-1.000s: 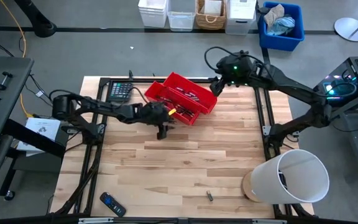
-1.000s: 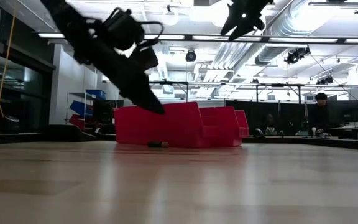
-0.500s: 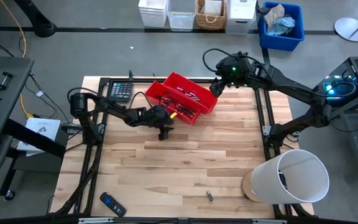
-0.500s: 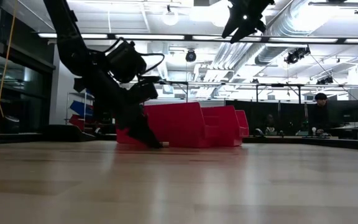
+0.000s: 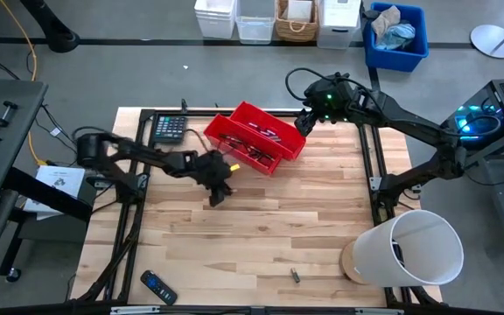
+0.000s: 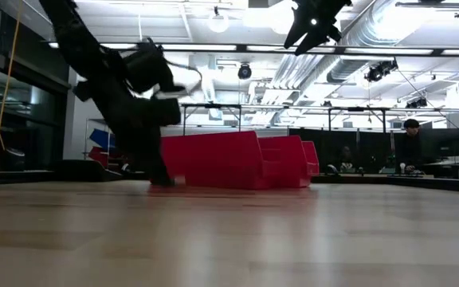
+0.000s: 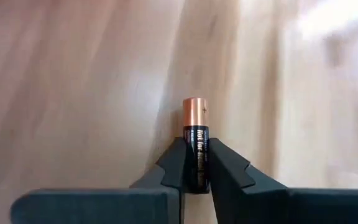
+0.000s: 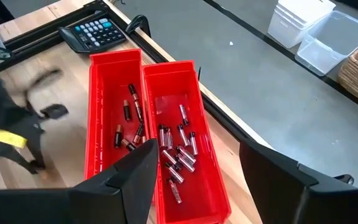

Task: Sort batteries
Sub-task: Put the black battery into the bottom red bin

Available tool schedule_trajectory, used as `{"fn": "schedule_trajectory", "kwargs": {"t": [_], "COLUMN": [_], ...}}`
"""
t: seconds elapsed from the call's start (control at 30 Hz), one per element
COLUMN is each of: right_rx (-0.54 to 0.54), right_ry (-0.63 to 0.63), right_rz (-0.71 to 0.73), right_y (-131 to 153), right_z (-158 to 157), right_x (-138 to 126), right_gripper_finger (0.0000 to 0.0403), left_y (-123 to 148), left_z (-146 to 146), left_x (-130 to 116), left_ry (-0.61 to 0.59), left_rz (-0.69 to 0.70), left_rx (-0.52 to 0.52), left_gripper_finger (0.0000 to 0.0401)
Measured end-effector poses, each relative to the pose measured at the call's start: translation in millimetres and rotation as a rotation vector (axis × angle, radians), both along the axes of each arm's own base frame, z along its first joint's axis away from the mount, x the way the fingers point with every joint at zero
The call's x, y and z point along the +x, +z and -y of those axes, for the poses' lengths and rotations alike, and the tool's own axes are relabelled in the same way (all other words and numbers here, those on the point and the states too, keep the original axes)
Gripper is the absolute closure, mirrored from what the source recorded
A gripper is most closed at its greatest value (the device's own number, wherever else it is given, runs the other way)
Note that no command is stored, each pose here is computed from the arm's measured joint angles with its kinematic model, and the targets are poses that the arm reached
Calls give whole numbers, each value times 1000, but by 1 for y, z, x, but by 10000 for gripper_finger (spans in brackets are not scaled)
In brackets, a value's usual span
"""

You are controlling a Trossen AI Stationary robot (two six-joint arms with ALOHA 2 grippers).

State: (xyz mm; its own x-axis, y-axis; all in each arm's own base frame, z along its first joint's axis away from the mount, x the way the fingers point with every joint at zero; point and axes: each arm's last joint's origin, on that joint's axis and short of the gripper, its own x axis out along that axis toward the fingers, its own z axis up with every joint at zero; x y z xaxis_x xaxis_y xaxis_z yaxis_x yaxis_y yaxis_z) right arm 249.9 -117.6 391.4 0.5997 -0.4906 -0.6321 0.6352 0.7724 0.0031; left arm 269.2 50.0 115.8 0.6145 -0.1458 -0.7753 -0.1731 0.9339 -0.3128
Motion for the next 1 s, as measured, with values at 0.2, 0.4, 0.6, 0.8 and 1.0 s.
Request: {"fn": "schedule_trajectory", "kwargs": {"t": [0.2,0.4,0.6,0.8,1.0], "right_rx": [-14,-14,10,109,479], "right_ry": [12,12,29,107,206], "right_rz": [-7,-5,7,59,87], "right_y": [0,0,-1,-1,-30], "right_z": [0,0,0,-5,-25], "right_x": [0,0,2,5,32], "right_gripper_finger": [181,181,181,181,181], "left_y": [58,97,92,110,164], "left_z": [-18,-59,-88,-91,-90], "left_x": [-15,-4,22,29,-5], "left_ry": [95,248,285,202,230], "left_rz": [257,359,202,35,214], "left_rx": [229,391,363,298,329], "left_gripper_finger": [368,369,305,216,178]}}
